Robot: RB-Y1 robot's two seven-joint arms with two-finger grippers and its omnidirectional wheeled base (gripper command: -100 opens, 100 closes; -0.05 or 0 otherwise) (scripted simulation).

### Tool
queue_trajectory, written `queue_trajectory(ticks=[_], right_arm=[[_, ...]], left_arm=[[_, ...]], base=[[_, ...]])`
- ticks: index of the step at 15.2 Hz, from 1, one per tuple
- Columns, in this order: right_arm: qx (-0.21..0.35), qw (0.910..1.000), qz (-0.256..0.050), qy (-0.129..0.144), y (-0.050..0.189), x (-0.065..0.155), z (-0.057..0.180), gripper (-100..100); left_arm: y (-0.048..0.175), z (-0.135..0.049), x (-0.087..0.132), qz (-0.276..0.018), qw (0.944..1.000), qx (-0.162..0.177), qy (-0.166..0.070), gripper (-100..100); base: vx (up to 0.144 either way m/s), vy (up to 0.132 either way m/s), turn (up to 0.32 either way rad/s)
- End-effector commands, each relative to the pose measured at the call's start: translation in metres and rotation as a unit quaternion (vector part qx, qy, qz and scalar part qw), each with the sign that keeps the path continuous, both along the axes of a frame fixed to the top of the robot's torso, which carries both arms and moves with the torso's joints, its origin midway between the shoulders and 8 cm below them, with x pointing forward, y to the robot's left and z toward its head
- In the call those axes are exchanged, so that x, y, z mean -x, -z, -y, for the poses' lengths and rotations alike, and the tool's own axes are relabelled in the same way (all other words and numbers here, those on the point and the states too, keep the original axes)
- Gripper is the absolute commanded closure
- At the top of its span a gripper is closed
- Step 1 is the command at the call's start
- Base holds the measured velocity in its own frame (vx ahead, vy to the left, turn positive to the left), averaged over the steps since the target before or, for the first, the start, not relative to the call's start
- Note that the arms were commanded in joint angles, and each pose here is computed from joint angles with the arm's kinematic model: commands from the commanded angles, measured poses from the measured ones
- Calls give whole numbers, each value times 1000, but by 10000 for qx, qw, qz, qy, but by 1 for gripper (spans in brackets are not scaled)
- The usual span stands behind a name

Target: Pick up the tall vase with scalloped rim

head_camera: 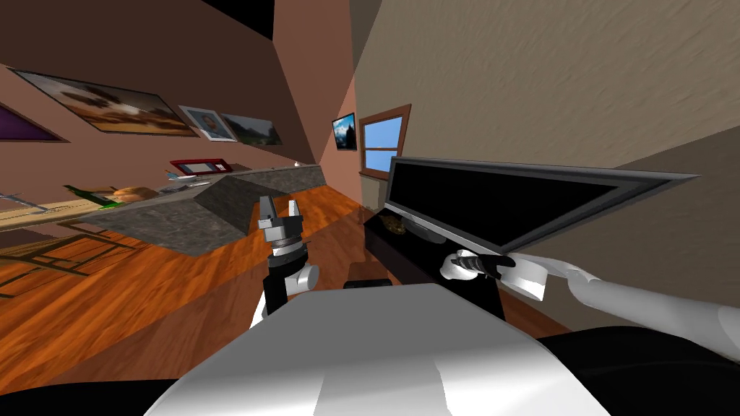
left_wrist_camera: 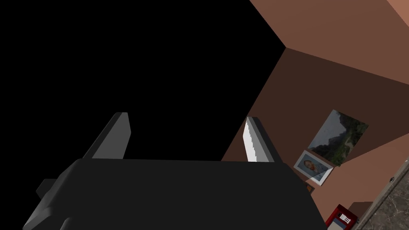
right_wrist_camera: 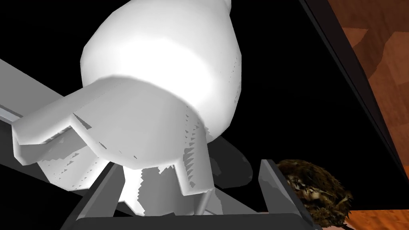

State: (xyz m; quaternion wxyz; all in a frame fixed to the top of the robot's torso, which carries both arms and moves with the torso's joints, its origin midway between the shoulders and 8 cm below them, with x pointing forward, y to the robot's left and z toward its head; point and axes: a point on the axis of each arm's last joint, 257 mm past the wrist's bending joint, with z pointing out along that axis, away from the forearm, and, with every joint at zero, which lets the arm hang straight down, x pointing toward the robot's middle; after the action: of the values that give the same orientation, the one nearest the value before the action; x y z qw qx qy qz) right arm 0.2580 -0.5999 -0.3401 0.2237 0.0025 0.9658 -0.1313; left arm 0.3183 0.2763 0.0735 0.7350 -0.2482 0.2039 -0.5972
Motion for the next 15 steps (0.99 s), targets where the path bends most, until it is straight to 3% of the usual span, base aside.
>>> queue_trajectory(ticks=[1,2,7,9,10,14,15], right_arm=[[203,9996,-194,30,-3,12,16,-100],[95,9999,-90,17,-1,6,8,-100],[78,9998,-108,150,22,22,15,-100],[79,9998,-105,141,20,20,14,-100],[75,9998,-107,144,21,20,13,100],[77,9998,-114,144,21,21,13,100],[98,9999,-108,93,12,15,13,100]], left_arm=[[0,0,0,0,10000,0,0,0],[0,0,0,0,10000,0,0,0],[0,0,0,0,10000,-1,-1,0],[0,0,0,0,10000,-1,-1,0],[0,0,0,0,10000,-1,0,0],[0,0,0,0,10000,-1,0,0],[0,0,0,0,10000,-1,0,0]], base=[[40,103,45],[25,58,6],[22,-30,72],[16,-35,40],[3,-8,0],[0,0,0],[-15,21,-85]])
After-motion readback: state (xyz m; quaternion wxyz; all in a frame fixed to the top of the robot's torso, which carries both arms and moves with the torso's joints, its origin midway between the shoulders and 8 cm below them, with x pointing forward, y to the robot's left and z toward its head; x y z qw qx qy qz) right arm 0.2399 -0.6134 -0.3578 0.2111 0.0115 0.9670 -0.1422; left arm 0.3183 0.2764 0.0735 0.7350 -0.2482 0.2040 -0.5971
